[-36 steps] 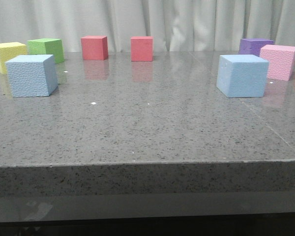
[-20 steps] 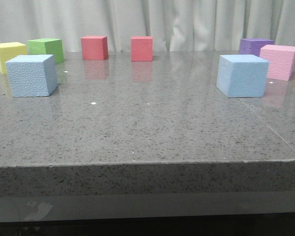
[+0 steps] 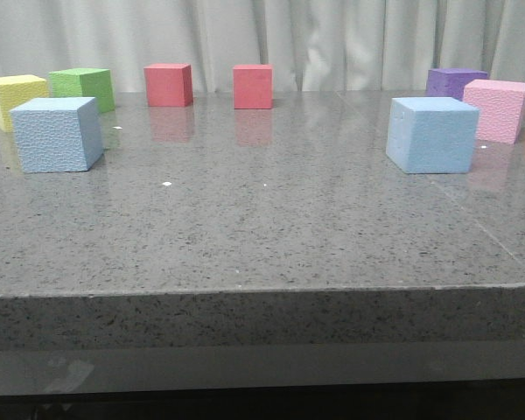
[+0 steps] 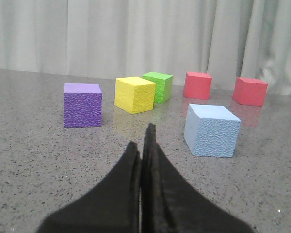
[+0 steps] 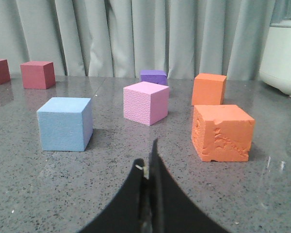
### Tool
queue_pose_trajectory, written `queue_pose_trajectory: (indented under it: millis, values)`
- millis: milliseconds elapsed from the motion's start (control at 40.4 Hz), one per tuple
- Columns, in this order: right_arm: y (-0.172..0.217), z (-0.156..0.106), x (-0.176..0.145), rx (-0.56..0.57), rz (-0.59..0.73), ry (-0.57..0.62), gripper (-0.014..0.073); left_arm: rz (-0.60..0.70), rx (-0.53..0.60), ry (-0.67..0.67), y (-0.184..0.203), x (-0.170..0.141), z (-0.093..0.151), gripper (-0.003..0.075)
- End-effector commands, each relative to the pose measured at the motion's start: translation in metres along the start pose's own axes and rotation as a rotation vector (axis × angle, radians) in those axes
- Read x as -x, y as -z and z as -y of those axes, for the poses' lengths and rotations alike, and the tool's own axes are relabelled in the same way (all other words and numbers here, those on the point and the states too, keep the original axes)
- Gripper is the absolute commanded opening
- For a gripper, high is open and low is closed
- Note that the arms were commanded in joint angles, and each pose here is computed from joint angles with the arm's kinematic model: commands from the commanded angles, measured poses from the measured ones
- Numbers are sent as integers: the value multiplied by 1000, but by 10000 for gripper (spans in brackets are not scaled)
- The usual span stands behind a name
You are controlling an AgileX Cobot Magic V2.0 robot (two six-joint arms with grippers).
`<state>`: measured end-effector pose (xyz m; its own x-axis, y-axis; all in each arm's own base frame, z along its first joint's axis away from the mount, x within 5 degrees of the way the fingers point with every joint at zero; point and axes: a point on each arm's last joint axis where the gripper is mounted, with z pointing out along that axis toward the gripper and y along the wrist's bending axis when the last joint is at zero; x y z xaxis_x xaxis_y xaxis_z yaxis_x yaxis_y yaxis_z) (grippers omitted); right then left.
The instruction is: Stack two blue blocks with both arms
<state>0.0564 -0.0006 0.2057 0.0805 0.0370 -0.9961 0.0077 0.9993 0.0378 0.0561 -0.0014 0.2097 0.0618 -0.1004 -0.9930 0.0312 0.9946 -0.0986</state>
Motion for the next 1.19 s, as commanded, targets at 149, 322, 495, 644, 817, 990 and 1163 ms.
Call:
queue_pose_trajectory:
  millis: [149, 322, 495, 644, 817, 990, 1163]
  values:
    - [7, -1, 43, 1, 135, -7, -120, 215, -20, 6, 9, 48, 5, -19]
    - [15, -5, 93, 17, 113, -4, -120, 222, -25, 5, 17, 107, 11, -19]
    - [5, -8, 137, 25, 43, -2, -120, 36, -13, 2, 6, 149, 16, -19]
    - [-14, -9, 160, 27, -35, -2, -120, -108, -3, 4, -14, 171, 18, -19]
    - [-28, -9, 161, 25, -70, -3, -120, -151, 2, 5, -36, 169, 18, -19]
    - [-30, -9, 160, 24, -81, -3, -120, -211, 8, 5, -50, 163, 17, -19]
    - [-30, -9, 160, 24, -84, -3, -120, -243, 11, 5, -56, 159, 17, -19]
